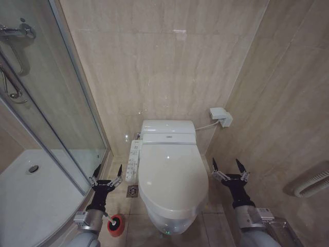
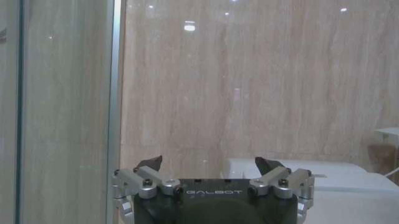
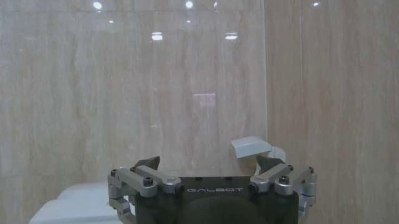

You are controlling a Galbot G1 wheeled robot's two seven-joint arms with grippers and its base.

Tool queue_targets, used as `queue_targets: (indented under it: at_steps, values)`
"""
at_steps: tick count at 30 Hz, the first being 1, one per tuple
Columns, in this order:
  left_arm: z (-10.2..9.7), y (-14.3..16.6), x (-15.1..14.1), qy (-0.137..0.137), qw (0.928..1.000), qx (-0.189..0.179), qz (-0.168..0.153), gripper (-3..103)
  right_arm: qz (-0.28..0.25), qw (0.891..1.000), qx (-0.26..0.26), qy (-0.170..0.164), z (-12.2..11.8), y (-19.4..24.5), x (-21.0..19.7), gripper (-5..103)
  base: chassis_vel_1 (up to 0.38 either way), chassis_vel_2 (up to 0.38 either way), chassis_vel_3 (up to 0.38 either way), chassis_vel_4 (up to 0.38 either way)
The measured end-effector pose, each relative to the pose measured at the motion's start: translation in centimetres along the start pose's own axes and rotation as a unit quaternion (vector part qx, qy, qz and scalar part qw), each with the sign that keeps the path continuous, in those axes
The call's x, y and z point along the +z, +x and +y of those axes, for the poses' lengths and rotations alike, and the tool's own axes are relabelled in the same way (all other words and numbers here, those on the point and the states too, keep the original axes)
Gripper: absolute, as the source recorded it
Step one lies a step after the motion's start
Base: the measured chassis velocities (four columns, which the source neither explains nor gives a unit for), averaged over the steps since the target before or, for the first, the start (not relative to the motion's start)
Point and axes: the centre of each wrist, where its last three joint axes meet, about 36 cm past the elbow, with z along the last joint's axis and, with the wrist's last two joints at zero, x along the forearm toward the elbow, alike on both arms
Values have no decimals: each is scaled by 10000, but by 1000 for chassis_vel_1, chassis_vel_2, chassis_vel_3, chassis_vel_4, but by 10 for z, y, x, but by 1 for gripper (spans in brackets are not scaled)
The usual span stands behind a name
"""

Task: Open the toilet lid, clean the toilet bowl with a toilet brush, close the toilet lid, and flush.

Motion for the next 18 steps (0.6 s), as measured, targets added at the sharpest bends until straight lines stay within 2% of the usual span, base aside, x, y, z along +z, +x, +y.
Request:
queue_targets:
  at_steps: [18]
  values:
    - [0,0,0,0,10000,0,0,100,-4,10000,-3,2,-1,-3,-3,100,0,0,0,0]
